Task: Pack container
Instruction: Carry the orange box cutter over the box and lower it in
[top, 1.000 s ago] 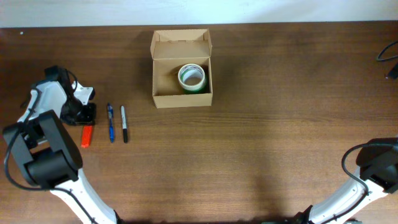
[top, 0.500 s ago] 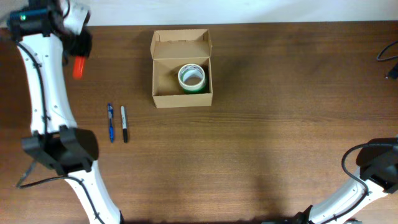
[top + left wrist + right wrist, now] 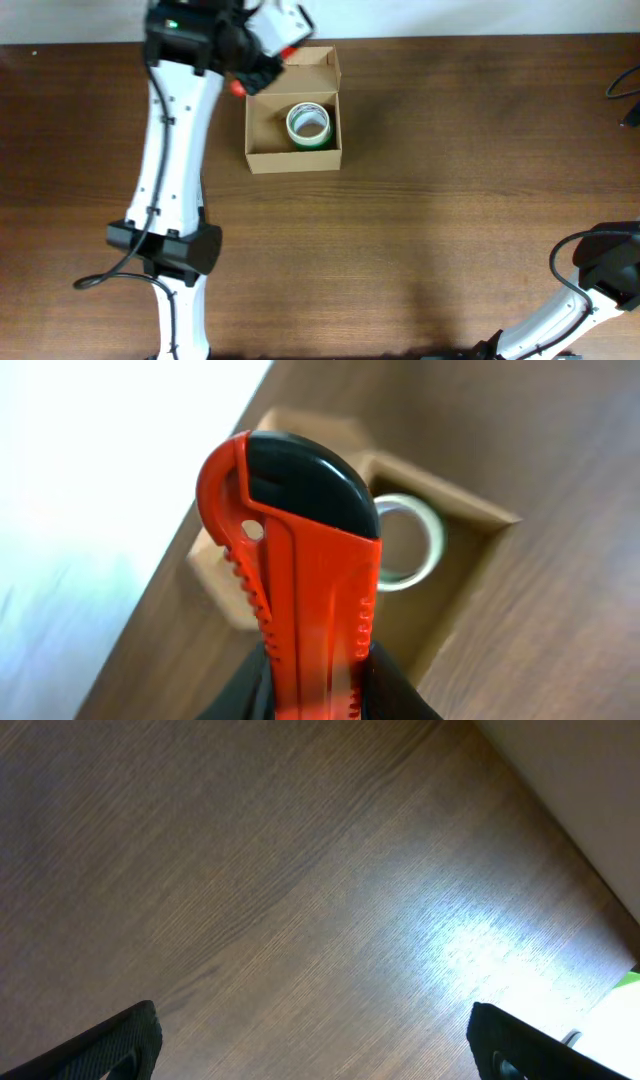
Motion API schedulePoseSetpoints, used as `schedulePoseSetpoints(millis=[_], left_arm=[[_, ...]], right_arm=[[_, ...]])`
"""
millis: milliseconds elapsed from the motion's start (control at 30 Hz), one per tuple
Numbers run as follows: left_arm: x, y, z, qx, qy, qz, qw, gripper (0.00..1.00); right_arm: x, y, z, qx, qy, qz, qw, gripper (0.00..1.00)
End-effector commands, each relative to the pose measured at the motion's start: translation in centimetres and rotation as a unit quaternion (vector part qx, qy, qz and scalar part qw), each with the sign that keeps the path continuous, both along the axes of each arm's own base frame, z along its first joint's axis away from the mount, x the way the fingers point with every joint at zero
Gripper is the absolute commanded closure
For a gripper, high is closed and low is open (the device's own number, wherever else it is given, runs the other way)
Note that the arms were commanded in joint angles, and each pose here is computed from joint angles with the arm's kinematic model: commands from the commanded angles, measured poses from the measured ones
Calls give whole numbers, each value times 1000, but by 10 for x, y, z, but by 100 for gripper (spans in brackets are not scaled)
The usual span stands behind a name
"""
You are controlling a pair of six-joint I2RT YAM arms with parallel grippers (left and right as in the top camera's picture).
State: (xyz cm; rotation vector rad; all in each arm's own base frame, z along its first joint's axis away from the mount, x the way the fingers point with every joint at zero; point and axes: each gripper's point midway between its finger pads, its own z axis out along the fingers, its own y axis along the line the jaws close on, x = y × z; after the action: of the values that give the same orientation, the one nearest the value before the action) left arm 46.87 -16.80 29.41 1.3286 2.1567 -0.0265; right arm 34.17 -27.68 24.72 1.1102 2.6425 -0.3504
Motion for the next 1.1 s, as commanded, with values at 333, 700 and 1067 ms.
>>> schedulePoseSetpoints(millis=[333,700,1067], left_arm=[[-10,-23,-121,48,148,-107,982,98],[-17,-20,-175,70,218,-121,966,98],[-36,-14,-199,82,268,-133,951,98]], right_arm=[[-2,0,5,-8,-1,-1,1000,1],[-2,0,5,-8,-1,-1,1000,1],[-2,0,5,-8,-1,-1,1000,1]])
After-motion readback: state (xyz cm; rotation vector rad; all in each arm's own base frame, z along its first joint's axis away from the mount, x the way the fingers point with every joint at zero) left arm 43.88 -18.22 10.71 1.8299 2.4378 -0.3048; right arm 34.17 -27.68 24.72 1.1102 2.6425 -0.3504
